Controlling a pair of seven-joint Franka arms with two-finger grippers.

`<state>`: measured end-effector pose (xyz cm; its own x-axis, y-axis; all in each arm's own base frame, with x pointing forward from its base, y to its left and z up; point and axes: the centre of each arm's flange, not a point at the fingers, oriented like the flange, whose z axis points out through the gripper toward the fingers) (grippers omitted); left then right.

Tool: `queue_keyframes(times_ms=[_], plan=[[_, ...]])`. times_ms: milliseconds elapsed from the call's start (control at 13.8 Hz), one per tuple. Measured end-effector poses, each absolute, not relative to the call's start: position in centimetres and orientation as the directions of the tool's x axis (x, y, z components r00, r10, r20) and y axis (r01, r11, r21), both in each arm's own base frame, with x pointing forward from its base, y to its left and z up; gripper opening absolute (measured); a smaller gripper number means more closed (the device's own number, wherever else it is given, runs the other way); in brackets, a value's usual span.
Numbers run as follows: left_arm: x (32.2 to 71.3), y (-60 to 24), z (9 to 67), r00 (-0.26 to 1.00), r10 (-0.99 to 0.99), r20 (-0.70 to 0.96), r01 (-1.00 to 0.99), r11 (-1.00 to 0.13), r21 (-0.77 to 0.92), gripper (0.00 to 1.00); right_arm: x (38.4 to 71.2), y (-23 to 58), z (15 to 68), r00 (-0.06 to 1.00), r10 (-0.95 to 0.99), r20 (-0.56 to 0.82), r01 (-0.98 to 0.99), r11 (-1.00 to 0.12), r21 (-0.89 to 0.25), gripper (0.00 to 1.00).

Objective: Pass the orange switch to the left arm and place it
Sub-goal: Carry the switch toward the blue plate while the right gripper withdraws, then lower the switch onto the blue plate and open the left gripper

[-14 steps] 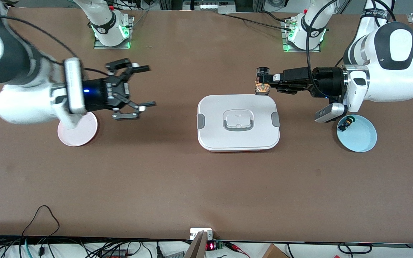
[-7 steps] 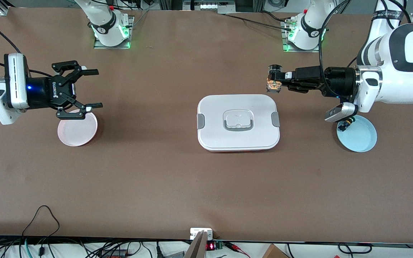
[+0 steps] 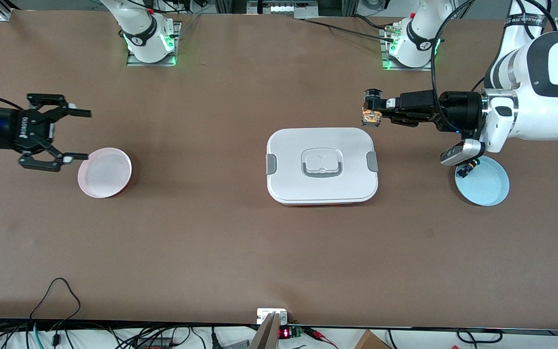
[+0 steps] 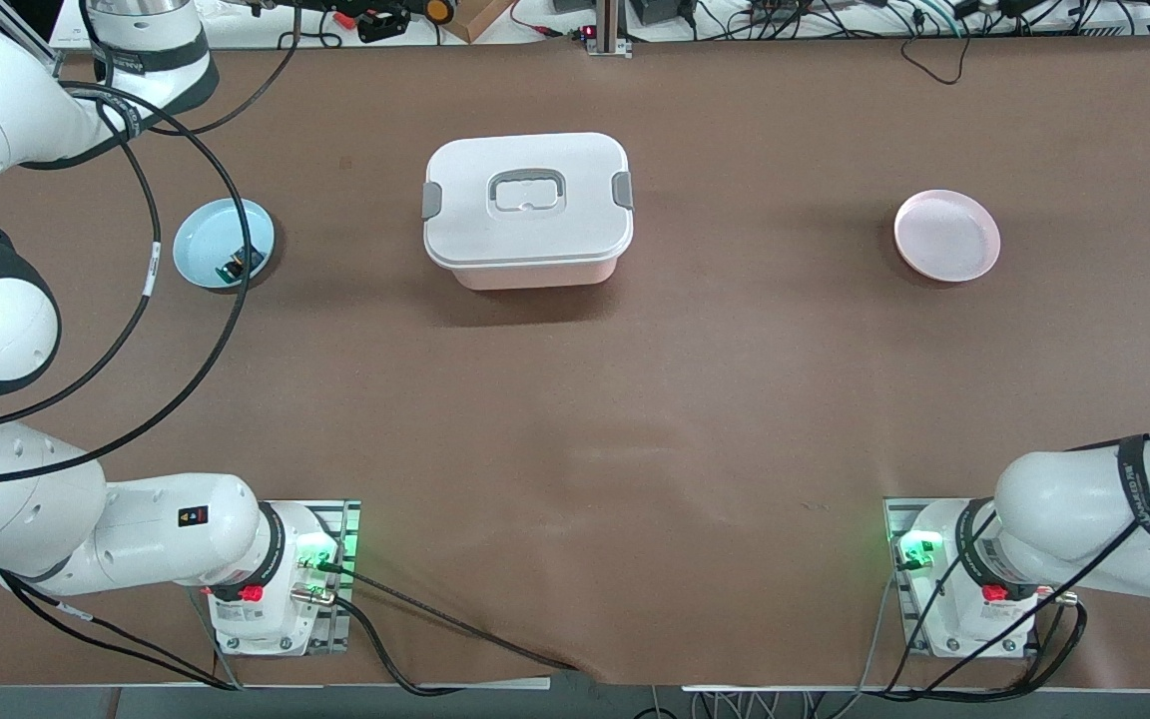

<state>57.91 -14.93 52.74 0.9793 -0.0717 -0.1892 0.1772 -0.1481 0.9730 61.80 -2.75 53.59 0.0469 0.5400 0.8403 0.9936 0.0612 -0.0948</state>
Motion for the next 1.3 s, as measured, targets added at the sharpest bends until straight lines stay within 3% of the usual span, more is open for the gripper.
queue_keyframes(times_ms=[145,290,652,942,1087,1304], plan=[[58.1,-13.5,51.8,0.98,-0.066,-0.188,0.168,-0.227,0.959,0.34,60.9,-4.6,53.2,0.107,0.717,0.689,0.987,0.007,-0.161,1.0],[58.4,-11.4,51.1,0.983,-0.063,-0.173,0.141,-0.343,0.929,0.34,60.4,-4.5,54.0,0.274,0.837,0.473,0.955,-0.177,-0.239,1.0],[59.2,-6.9,48.2,0.982,-0.087,-0.167,0.076,-0.629,0.773,0.34,59.6,0.3,55.9,0.683,0.729,0.045,0.718,-0.66,-0.221,1.0],[60.6,-3.1,45.4,0.971,-0.146,-0.19,-0.031,-0.863,0.504,0.34,58.8,4.9,55.9,0.889,0.446,-0.105,0.435,-0.893,-0.114,1.0],[60.9,-1.2,43.1,0.954,-0.194,-0.23,-0.106,-0.932,0.347,0.34,58.7,5.7,54.4,0.927,0.348,-0.143,0.343,-0.938,-0.059,1.0],[61.7,1.0,39.8,0.91,-0.299,-0.286,-0.249,-0.948,0.197,0.34,58.8,6.1,53.6,0.946,0.286,-0.155,0.284,-0.958,-0.035,1.0]])
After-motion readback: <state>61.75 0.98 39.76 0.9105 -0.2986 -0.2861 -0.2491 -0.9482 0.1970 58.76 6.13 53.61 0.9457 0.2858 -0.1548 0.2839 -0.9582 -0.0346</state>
